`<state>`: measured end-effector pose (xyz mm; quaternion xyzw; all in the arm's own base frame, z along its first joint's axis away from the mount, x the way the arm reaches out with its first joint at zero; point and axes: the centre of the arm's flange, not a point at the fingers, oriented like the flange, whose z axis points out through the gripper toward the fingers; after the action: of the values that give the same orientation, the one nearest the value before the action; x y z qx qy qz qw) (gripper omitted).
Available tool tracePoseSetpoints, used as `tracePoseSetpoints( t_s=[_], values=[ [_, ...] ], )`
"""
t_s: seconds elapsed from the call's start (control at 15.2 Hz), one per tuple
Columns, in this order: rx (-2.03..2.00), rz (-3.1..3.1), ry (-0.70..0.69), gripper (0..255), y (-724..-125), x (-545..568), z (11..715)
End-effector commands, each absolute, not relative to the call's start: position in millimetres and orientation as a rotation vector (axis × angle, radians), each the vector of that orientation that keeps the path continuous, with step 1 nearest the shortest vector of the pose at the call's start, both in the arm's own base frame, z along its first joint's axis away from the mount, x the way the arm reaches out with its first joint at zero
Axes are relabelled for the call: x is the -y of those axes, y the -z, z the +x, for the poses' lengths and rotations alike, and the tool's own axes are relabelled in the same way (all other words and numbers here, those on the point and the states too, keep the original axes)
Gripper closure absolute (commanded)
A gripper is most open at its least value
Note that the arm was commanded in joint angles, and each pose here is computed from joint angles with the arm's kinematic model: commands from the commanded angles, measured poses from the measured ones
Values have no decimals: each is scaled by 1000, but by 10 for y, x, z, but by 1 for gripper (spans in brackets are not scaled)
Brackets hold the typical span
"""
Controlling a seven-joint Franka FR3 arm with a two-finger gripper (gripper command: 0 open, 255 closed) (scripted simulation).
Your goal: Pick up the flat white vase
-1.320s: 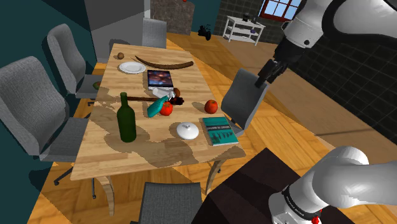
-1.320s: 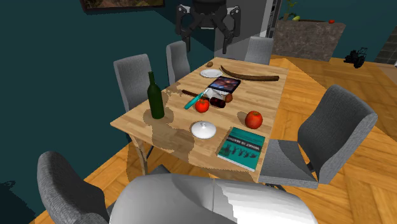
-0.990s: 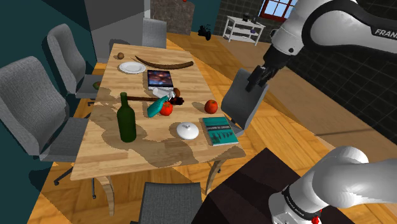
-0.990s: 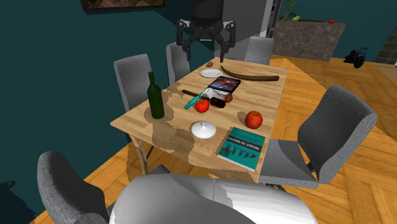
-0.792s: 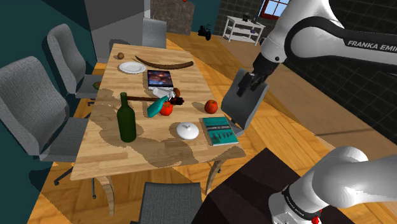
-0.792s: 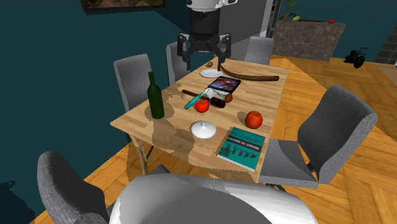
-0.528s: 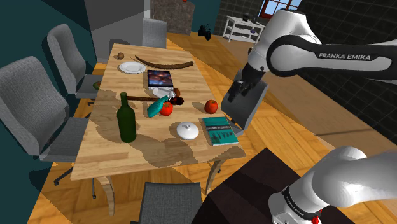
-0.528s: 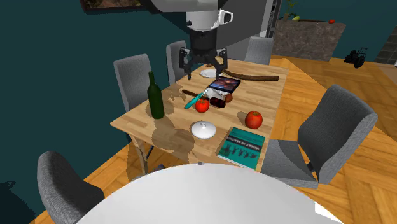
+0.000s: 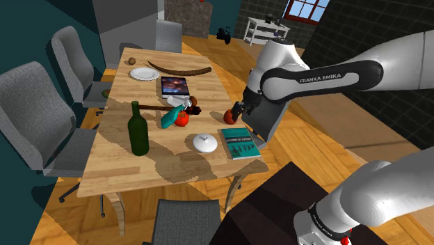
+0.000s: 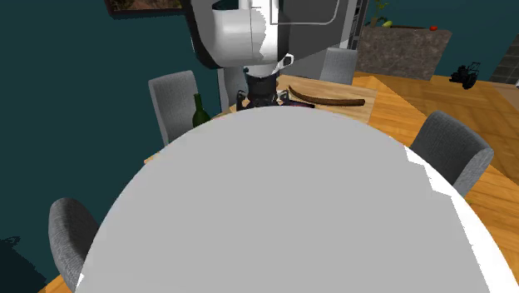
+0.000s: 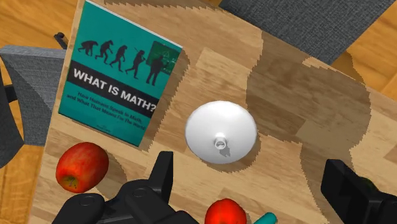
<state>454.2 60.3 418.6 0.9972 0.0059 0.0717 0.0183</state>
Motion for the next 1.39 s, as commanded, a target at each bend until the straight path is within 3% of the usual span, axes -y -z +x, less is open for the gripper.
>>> tracePoseSetpoints(
  t_s=[0.0,1.32],
  values=[
    [-14,3091,-222,0,-3962,-618,4729],
    [31,3020,-197,0,-1734,-747,6176]
  ],
)
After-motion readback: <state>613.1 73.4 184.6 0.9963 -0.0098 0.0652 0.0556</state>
